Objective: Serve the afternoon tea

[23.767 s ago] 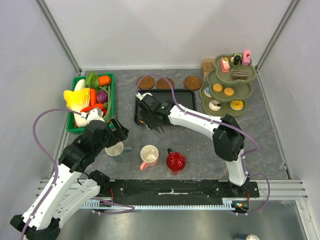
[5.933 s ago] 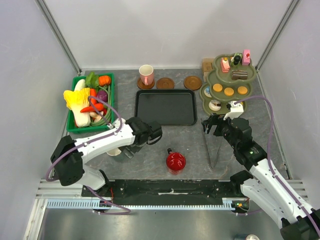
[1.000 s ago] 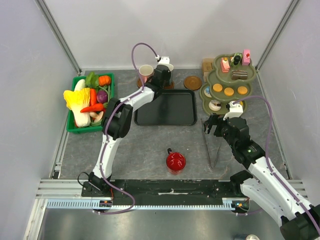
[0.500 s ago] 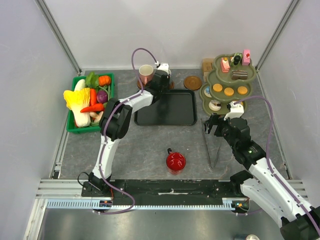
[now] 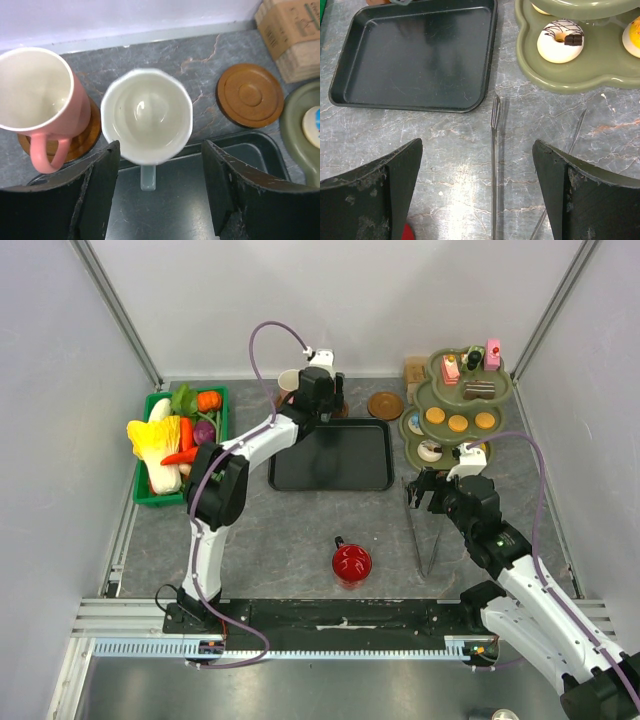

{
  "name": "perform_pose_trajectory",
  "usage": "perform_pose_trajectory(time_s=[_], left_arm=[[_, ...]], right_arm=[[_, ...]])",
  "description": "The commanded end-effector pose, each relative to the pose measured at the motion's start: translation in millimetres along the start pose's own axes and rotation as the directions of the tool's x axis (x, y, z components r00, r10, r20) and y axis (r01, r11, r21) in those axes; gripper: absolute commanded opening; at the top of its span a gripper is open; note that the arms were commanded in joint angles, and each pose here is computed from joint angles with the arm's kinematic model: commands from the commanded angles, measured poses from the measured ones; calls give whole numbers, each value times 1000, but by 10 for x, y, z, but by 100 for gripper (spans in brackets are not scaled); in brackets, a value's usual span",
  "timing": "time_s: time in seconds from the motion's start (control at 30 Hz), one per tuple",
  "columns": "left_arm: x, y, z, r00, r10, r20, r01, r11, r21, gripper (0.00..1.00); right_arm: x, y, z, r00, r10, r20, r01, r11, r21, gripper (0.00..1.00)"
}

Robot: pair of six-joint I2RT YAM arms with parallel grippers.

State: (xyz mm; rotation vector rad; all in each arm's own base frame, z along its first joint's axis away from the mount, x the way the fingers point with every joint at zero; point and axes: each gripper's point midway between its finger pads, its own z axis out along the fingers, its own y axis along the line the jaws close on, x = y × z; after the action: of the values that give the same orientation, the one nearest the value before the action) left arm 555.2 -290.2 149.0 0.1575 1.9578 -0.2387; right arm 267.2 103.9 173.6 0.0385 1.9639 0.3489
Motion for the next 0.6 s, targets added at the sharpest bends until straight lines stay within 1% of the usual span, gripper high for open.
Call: perform_pose_trajectory(time_s=[0.0, 0.1, 0.23, 0.3, 0.37, 0.4, 0.43, 0.5, 0.53, 0.57], left_arm=[[-537, -45, -266, 995, -16, 97, 15, 1000, 11, 73], [-539, -47, -304, 996, -13, 88, 12, 1000, 12, 76], [-540, -42, -302, 996, -22, 84, 21, 1000, 10, 77], [-425, -24, -310, 999, -28, 32, 28, 1000, -1, 76], [-238, 2, -362, 997, -69, -21, 68, 997, -25, 73], [-171, -17, -405, 996, -86, -34, 86, 996, -4, 73], [23, -32, -427, 994, -88, -59, 89, 996, 10, 72], [181, -57, -449, 994, -87, -73, 89, 996, 18, 72], [169, -98, -426, 995, -89, -53, 90, 996, 27, 72], [201, -99, -395, 994, -90, -58, 92, 996, 23, 72]], right_arm=[[-125, 74, -37, 999, 3, 40, -2, 1000, -31, 98], [-134, 71, -38, 999, 5, 43, -3, 1000, -30, 98], [-147, 77, -49, 999, 5, 49, -3, 999, -32, 98], [-141, 71, -44, 999, 3, 48, -2, 1000, -30, 98], [-127, 59, -35, 999, 4, 44, -3, 1000, -24, 98], [-125, 56, -32, 999, 4, 43, -3, 1000, -22, 98], [-119, 64, -27, 999, 2, 41, -1, 1000, -24, 98], [-130, 68, -19, 999, 2, 43, -1, 1000, -27, 98], [-128, 72, -19, 999, -1, 42, 2, 1000, -30, 98], [-121, 73, -15, 999, 0, 39, 2, 1000, -29, 98]])
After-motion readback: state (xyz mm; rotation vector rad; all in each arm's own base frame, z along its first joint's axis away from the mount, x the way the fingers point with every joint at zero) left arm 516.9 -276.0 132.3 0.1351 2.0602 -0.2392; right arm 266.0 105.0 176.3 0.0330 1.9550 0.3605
